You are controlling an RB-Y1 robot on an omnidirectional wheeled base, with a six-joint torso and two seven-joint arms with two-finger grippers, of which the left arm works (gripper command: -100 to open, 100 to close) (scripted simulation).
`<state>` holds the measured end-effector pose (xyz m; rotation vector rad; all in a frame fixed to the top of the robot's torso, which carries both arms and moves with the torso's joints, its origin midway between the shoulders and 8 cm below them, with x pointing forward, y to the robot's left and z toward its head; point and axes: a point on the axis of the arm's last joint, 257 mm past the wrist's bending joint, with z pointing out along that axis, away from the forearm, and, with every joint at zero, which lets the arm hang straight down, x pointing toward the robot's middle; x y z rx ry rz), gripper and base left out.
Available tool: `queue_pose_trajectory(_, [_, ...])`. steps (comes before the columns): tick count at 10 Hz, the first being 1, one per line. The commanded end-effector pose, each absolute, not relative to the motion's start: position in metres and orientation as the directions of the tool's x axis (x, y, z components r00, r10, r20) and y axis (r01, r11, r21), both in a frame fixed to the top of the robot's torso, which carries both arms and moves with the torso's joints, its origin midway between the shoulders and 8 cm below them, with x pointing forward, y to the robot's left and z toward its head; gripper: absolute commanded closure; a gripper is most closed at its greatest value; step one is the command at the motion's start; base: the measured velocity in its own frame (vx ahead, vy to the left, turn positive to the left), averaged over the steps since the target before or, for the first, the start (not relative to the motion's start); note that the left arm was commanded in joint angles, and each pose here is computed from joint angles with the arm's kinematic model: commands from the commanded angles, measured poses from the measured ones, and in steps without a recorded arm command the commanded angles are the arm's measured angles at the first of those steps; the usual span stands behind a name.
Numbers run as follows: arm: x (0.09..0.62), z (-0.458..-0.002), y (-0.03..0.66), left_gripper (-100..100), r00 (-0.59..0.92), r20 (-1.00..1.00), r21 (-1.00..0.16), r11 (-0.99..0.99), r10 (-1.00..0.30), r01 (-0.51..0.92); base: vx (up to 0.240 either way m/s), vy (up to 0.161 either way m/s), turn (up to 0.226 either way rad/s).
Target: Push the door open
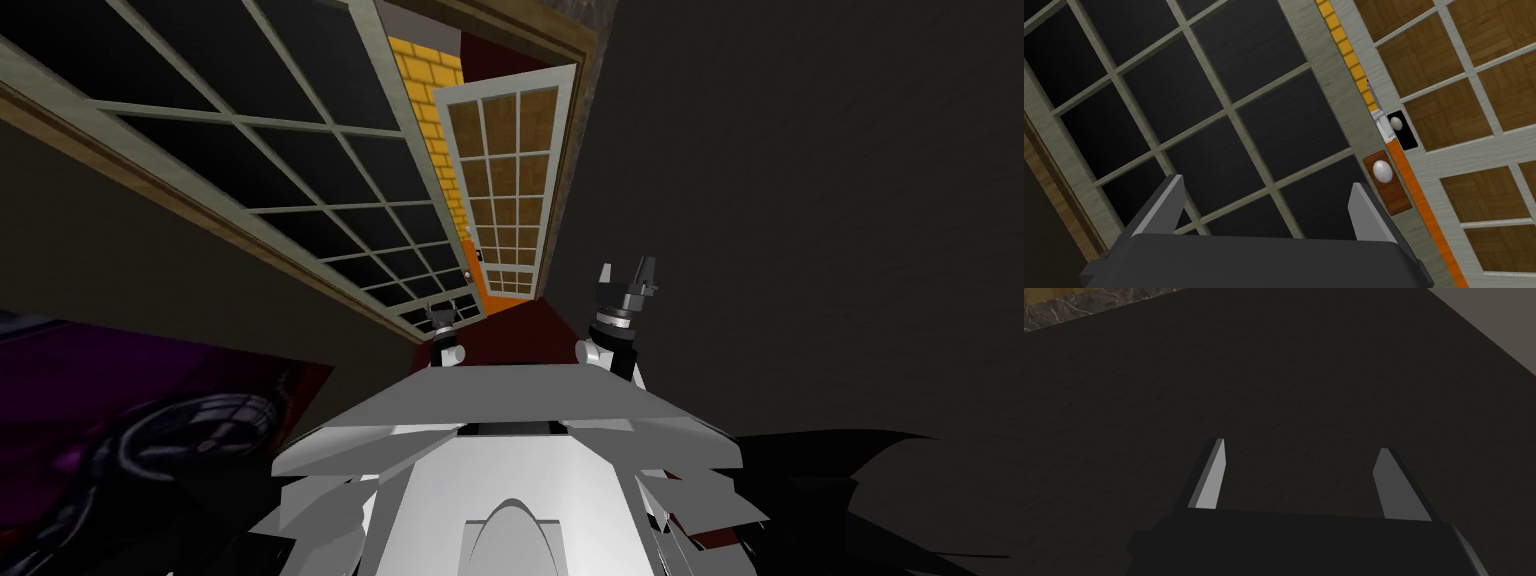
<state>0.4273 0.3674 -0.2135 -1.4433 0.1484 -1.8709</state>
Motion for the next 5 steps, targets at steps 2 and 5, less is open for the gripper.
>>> queue_pose_trajectory(2, [0.428, -0.232, 0.375, -100, -0.071, 0.823, -0.466, -0.74, -0.564, 0.485, 0.079, 0.025, -0.099])
queue_pose_trajectory(5, [0.429, -0.254, 0.382, -100, -0.06, 0.864, -0.412, -0.771, -0.499, 0.486, 0.099, 0.026, -0.084])
